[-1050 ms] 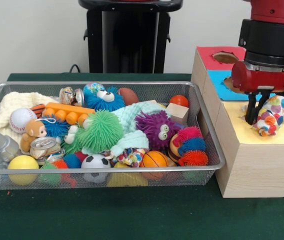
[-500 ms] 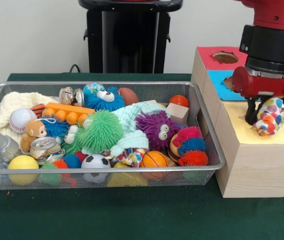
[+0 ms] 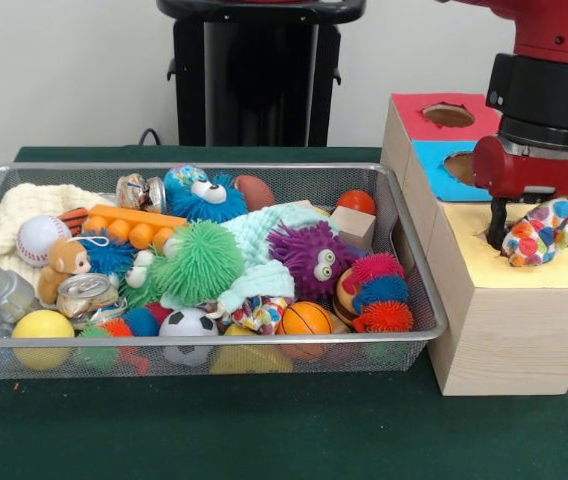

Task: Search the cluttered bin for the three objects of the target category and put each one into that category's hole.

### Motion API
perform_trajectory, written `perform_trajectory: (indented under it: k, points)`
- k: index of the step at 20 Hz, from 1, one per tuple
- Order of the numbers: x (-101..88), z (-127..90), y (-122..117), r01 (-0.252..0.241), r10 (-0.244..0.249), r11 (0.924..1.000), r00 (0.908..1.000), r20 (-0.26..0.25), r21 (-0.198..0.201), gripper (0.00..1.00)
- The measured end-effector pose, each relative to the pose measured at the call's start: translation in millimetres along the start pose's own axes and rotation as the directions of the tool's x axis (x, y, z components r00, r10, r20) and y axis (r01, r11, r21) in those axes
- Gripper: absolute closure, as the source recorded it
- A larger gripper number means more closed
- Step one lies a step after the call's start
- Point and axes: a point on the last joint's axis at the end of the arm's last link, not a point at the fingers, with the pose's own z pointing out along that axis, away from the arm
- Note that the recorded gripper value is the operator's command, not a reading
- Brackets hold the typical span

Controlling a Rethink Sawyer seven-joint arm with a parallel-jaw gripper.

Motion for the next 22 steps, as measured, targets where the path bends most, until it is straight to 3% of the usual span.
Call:
perform_trajectory:
  k: [15, 22]
  points:
    - [0.1, -1.8, -0.4, 0.001, -0.001, 1.0, 1.0, -0.006, -0.002, 0.0]
    - [-3.6, -21.8, -3.6, -0.009, 0.008, 0.9998, 0.9987, -0.05, -0.017, 0.0]
